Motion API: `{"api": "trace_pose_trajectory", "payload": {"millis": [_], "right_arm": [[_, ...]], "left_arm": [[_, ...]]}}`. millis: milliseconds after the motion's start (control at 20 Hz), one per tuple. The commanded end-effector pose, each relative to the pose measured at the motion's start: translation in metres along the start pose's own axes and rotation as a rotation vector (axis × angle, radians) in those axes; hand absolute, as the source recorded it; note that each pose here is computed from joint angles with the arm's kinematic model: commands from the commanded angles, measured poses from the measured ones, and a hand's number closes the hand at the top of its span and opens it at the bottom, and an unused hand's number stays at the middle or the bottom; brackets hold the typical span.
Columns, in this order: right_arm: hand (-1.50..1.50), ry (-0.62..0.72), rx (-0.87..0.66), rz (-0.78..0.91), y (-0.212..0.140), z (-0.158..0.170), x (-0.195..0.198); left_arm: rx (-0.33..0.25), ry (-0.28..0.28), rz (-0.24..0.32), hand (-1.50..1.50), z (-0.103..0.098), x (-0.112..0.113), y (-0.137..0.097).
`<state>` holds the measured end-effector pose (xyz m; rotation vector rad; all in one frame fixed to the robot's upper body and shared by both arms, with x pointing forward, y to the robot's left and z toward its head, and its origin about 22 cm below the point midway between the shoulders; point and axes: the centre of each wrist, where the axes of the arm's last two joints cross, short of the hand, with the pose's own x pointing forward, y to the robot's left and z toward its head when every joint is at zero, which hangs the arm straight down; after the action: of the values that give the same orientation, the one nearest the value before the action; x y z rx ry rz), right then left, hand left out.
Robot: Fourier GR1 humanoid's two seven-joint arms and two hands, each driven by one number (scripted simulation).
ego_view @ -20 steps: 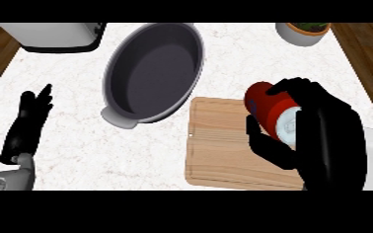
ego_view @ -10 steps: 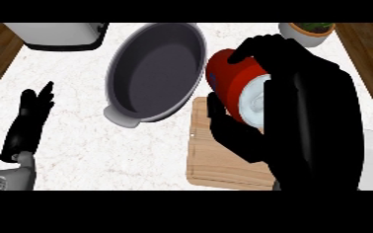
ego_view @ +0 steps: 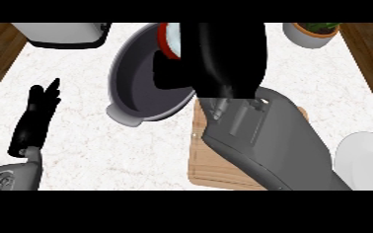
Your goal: Pick the can from the cutting board and place it in the pot
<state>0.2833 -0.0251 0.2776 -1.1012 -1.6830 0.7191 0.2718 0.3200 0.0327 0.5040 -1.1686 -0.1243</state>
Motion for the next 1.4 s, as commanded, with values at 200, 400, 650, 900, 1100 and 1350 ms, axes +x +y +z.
{"api": "trace_pose_trajectory", "payload": {"millis": [200, 400, 650, 900, 1100, 1350], "right_arm": [[1.5, 0.084, 0.158, -0.01, 0.054, -0.047, 0.009], [1.5, 0.11, 0.24, -0.004, 0.083, -0.058, 0.002], [-1.5, 0.257, 0.31, -0.131, 0.119, -0.063, -0.018], [-1.5, 0.207, 0.266, -0.325, 0.127, -0.069, -0.028], [-1.5, 0.24, 0.136, -0.513, 0.131, -0.065, -0.04], [-1.5, 0.276, -0.077, -0.66, 0.126, -0.067, -0.041]], "left_arm": [[0.004, -0.006, -0.013, 0.0, -0.004, -0.003, 0.0], [-0.008, -0.014, -0.015, 0.0, 0.002, 0.001, -0.024], [-0.026, -0.017, -0.013, 0.0, -0.008, -0.005, -0.011], [-0.018, -0.03, -0.012, 0.0, -0.01, 0.011, -0.015], [-0.011, -0.028, -0.002, 0.0, -0.016, 0.007, 0.0], [0.002, -0.013, 0.007, 0.0, -0.006, 0.003, -0.008]]}}
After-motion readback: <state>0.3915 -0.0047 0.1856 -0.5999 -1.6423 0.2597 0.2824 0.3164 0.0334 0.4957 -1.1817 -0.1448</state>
